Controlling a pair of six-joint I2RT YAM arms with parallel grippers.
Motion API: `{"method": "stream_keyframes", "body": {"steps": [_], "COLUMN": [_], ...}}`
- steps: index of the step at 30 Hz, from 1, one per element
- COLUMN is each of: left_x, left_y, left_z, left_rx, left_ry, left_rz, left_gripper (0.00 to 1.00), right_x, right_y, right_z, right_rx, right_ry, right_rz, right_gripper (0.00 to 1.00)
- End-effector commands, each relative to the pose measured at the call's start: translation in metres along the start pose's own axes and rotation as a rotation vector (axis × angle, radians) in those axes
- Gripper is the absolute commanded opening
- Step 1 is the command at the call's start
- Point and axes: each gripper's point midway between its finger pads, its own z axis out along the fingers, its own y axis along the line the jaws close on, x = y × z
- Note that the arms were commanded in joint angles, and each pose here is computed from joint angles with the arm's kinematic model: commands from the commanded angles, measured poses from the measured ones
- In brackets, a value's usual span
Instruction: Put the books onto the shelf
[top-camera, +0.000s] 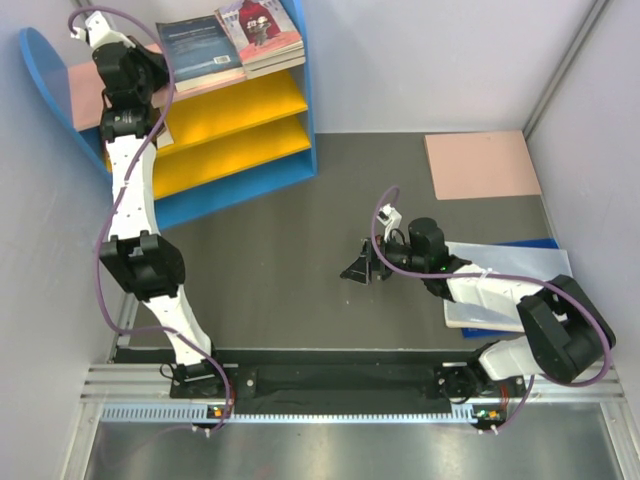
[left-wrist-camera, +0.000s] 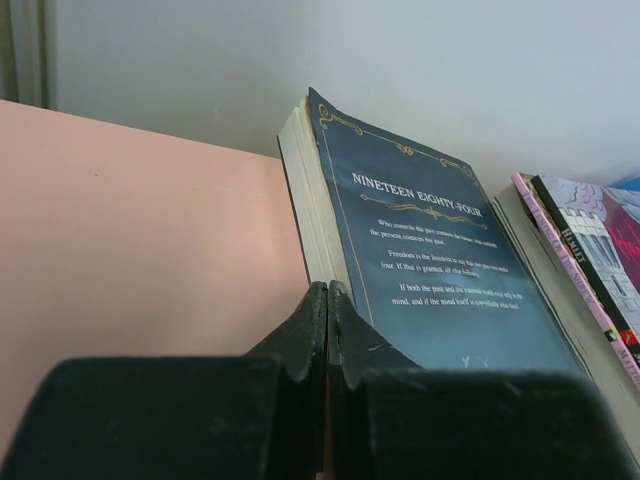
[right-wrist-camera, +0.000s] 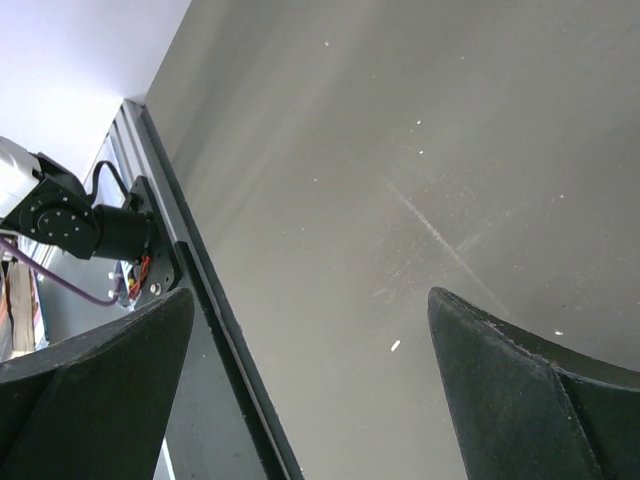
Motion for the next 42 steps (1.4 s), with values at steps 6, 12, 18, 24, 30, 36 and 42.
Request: {"method": "stream_keyframes", "body": {"steps": [6, 12, 18, 24, 30, 36, 42], "left_x": [0.017, -0.014, 0.028, 0.078, 0.145, 0.201, 0.261], "left_y": [0.024, -0.059, -0.154, -0.185, -0.140, -0.099, -0.049], "left_z": [-0.035, -0.082, -0.146, -0.201, -0.233, -0.259, -0.276], "left_rx": [-0.153, 0.129, 0.374, 0.487, 0.424, 0.380, 0.268], "left_ry": [0.101, 0.104, 0.201, 0.304, 0.457, 0.587, 0.723], "left_rz": [0.029, 0.041, 0.202, 0.272, 0.361, 0.355, 0.355], "left_gripper": [0.00, 0.09, 0.59, 0.82, 0.99, 0.99, 0.99], "right_x": [-0.017, -0.022, -0.033, -0.032, -0.023, -0.017, -0.023], "right_y": [0.015, 0.012, 0.009, 0.006, -0.003, -0.016, -0.045], "right_z": [-0.002, -0.008, -0.014, -0.020, -0.026, -0.030, -0.041], "right_rx": [-0.023, 0.033, 0.093, 0.130, 0.172, 0.222, 0.354], "right_ry": [-0.050, -0.043, -0.049, -0.045, -0.039, -0.043, -0.053], "right_rz": [-0.056, -0.094, -0.126, -0.138, -0.139, -0.121, -0.105], "right_gripper": [1.00, 1.00, 1.00, 0.99, 1.00, 1.00, 1.00]}}
